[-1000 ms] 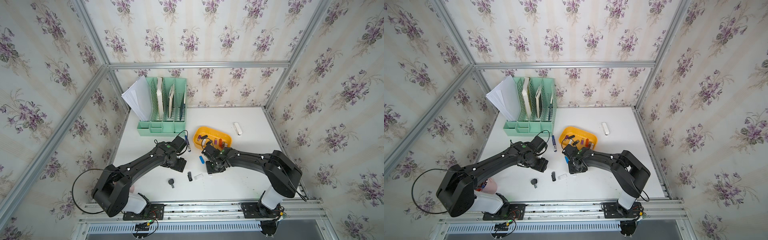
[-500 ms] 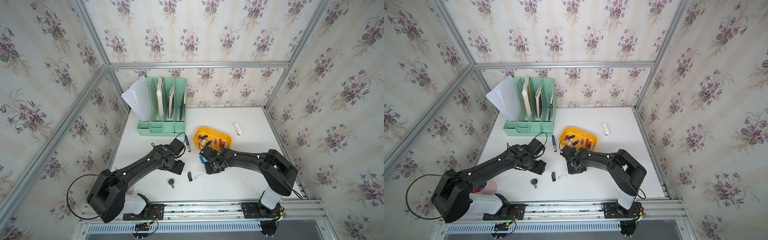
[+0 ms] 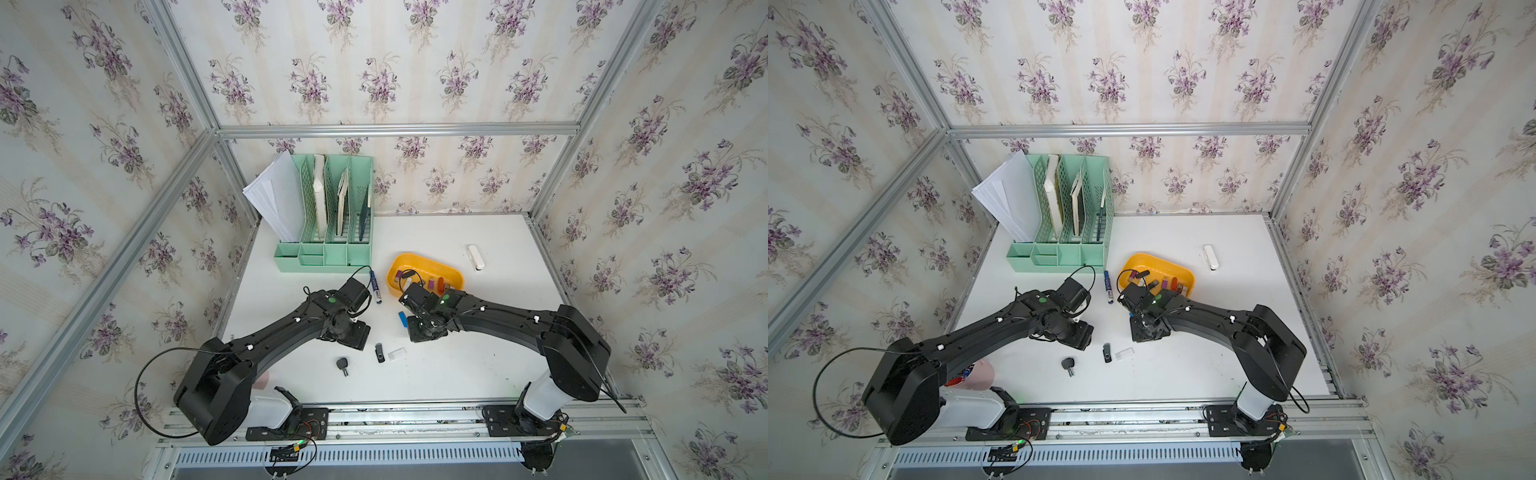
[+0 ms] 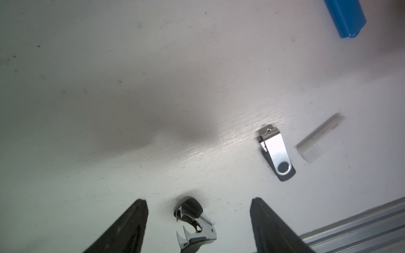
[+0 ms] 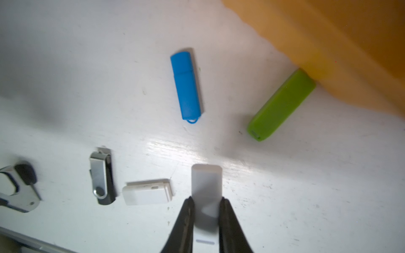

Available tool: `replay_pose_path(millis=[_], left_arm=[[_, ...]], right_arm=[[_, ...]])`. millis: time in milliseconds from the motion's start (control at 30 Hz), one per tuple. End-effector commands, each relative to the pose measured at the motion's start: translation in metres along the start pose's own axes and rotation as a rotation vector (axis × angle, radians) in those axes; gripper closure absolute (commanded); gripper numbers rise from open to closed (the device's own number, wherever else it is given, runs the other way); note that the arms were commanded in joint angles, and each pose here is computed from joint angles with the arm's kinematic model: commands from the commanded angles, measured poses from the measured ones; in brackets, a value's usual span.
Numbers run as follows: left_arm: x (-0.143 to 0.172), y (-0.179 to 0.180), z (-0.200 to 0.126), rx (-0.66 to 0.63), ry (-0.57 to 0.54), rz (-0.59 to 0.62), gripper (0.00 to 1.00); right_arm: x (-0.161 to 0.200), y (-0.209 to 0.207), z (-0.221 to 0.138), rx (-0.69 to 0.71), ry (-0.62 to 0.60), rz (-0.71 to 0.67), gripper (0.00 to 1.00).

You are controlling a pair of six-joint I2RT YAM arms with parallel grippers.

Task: Put the usb flash drive into the storage box
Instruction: Pick up the USB flash from the center of the board, then place the USB flash in the storage box.

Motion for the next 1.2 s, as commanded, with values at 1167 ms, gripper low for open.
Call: replay_pose_path(millis=[1167], left_arm=[[-0.043, -0.064, 0.013, 0.120, -0.060, 0.280, 0.21]], right_arm=[[-0.211, -0.027, 0.058, -0.032, -0.087, 0.123, 0.89]])
Point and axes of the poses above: each gripper's point midway between its finger pads, its own z axis out along the fingers, its own y axis along the line the jaws close on, x = y × z, the point moved 1 cm from there along -z, back along the fingers, and after that the axes turned 12 degrees about z, right-handed, at the moved point
